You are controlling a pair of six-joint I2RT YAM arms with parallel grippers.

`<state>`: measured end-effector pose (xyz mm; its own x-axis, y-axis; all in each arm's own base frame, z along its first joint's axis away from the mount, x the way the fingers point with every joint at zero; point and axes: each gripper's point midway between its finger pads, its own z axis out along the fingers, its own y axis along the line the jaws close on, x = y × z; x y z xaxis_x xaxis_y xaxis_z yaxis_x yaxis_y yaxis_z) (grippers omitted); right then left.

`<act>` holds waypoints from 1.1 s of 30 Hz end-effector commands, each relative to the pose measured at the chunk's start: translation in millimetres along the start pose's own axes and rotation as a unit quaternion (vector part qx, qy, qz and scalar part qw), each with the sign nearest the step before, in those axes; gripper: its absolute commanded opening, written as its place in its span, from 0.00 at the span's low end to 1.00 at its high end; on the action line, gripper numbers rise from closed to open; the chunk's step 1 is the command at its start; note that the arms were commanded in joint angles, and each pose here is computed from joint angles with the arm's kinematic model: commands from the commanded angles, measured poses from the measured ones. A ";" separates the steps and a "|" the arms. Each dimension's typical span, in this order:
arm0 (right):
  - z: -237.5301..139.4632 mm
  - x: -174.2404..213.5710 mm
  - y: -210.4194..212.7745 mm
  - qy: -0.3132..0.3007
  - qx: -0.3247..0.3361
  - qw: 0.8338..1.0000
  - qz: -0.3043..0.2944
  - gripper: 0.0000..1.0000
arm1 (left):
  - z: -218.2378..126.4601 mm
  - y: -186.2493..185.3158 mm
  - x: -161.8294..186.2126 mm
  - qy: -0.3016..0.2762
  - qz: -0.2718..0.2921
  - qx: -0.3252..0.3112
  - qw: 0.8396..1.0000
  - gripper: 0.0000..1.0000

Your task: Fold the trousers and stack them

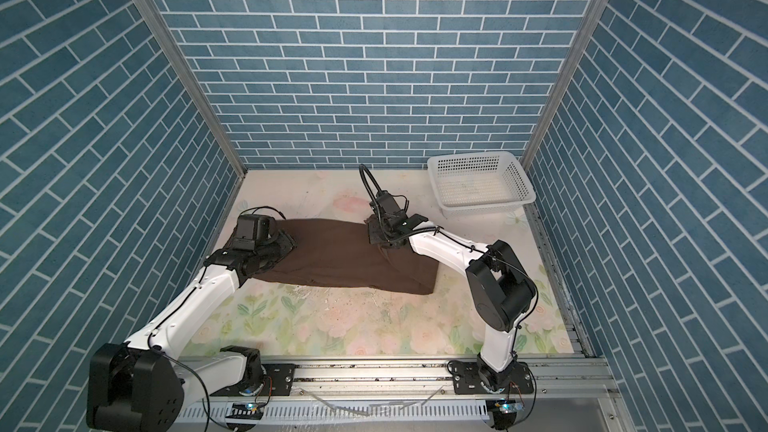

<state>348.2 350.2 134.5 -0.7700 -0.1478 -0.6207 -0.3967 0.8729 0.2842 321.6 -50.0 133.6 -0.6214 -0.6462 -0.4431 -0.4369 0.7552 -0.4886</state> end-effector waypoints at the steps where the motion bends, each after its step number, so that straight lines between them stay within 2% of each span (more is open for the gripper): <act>1: -14.4 -22.3 31.5 -0.029 -0.040 0.999 -0.012 0.00 | 4.3 7.1 6.1 0.012 0.004 -0.008 1.000 0.62; 6: -14.5 -10.6 48.5 -0.019 -0.053 0.998 -0.031 0.00 | 7.0 8.7 7.9 0.015 0.004 -0.009 1.000 0.62; 10: 3.6 14.6 61.6 0.015 -0.065 0.997 -0.037 0.00 | 9.6 9.5 8.8 0.016 0.002 -0.010 1.000 0.63; 13: 19.0 37.2 76.8 0.049 -0.088 0.994 -0.040 0.00 | 12.7 10.6 10.1 0.020 0.001 -0.013 1.000 0.67; 14: 23.4 42.6 79.4 0.056 -0.088 0.994 -0.042 0.06 | 13.6 9.8 10.4 0.021 0.001 -0.011 1.000 0.68; 16: 26.5 54.8 91.2 0.077 -0.110 0.990 -0.047 0.23 | 17.7 8.2 12.2 0.028 0.000 -0.008 1.000 0.70; 18: 24.6 58.2 95.6 0.080 -0.117 0.988 -0.054 0.35 | 22.0 6.0 14.1 0.036 0.000 -0.003 0.999 0.71; 22: 4.1 51.1 96.6 0.065 -0.122 0.988 -0.074 0.45 | 31.0 2.4 17.7 0.050 0.000 0.001 0.999 0.73; 27: -43.3 26.9 74.9 0.014 -0.094 0.991 -0.092 0.47 | 43.3 -19.6 19.9 0.063 0.021 0.012 0.998 0.75; 30: -71.0 10.8 43.1 -0.018 -0.070 0.995 -0.066 0.47 | 54.0 -49.3 25.8 0.070 0.053 0.031 0.996 0.75; 33: -89.1 4.3 -1.7 -0.035 -0.045 0.998 -0.005 0.47 | 68.3 -76.1 37.7 0.082 0.084 0.047 0.992 0.74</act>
<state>292.0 350.7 215.7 -0.6887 -0.1640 -0.7063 -0.5509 0.7517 0.3627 359.8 -116.7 94.7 -0.7683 -0.5313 -0.3570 -0.3404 0.8115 -0.4750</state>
